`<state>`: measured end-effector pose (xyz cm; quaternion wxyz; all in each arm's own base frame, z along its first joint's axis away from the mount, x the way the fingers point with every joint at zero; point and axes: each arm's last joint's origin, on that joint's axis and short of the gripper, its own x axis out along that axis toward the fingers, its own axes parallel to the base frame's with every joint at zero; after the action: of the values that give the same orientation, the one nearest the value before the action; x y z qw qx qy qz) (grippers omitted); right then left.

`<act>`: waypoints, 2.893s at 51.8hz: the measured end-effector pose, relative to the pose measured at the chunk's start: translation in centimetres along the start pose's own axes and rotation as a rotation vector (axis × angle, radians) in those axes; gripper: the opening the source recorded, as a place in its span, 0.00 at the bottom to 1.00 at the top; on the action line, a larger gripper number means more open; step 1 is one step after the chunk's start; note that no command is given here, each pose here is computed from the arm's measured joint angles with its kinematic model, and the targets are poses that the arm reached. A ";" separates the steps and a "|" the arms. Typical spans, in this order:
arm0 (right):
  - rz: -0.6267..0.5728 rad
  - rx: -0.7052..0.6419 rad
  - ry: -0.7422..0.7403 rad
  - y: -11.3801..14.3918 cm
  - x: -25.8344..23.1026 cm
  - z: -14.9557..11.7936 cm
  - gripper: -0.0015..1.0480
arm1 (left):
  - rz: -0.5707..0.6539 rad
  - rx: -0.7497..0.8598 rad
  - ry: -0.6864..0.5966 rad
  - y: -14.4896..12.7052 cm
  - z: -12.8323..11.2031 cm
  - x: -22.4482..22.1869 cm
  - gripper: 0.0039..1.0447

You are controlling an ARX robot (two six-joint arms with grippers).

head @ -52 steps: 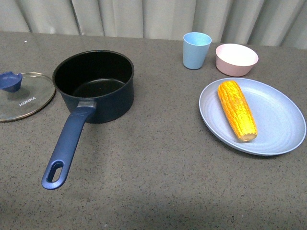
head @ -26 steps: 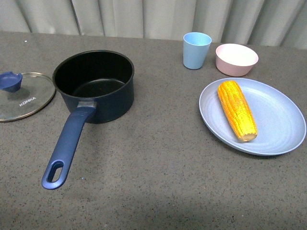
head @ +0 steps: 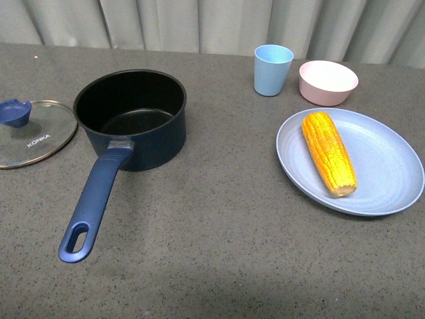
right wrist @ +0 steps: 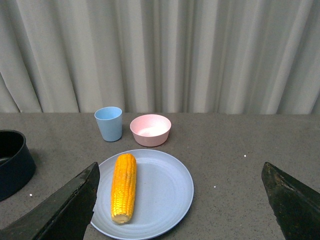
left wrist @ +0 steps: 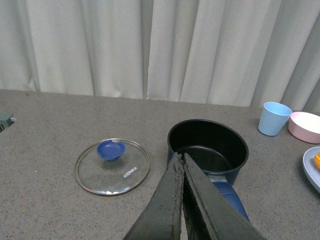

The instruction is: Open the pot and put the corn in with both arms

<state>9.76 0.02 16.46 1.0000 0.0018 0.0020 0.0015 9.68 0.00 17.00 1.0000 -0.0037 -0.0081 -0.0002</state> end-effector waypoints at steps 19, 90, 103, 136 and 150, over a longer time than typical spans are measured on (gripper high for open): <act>0.015 -0.115 0.231 0.1 5.7 1.1 0.91 | 0.000 0.000 0.000 0.0 0.0 0.0 0.54; 0.123 0.226 0.955 6.7 28.6 -10.7 0.91 | 0.000 0.003 0.000 0.0 0.0 0.0 0.94; 0.103 0.226 0.964 6.4 28.9 -10.6 0.50 | 0.000 0.003 0.000 0.0 0.0 0.0 0.94; 0.401 0.243 0.793 10.7 28.3 -3.3 0.13 | 0.000 0.003 0.000 0.0 0.0 0.0 0.94; 0.683 0.343 0.800 19.4 31.8 -0.1 0.12 | 0.000 0.003 0.000 0.0 0.0 0.0 0.94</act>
<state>41.47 19.47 16.27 0.8494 0.1645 0.3811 0.3260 9.68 0.00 17.00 1.0000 -0.0024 -0.0081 0.0000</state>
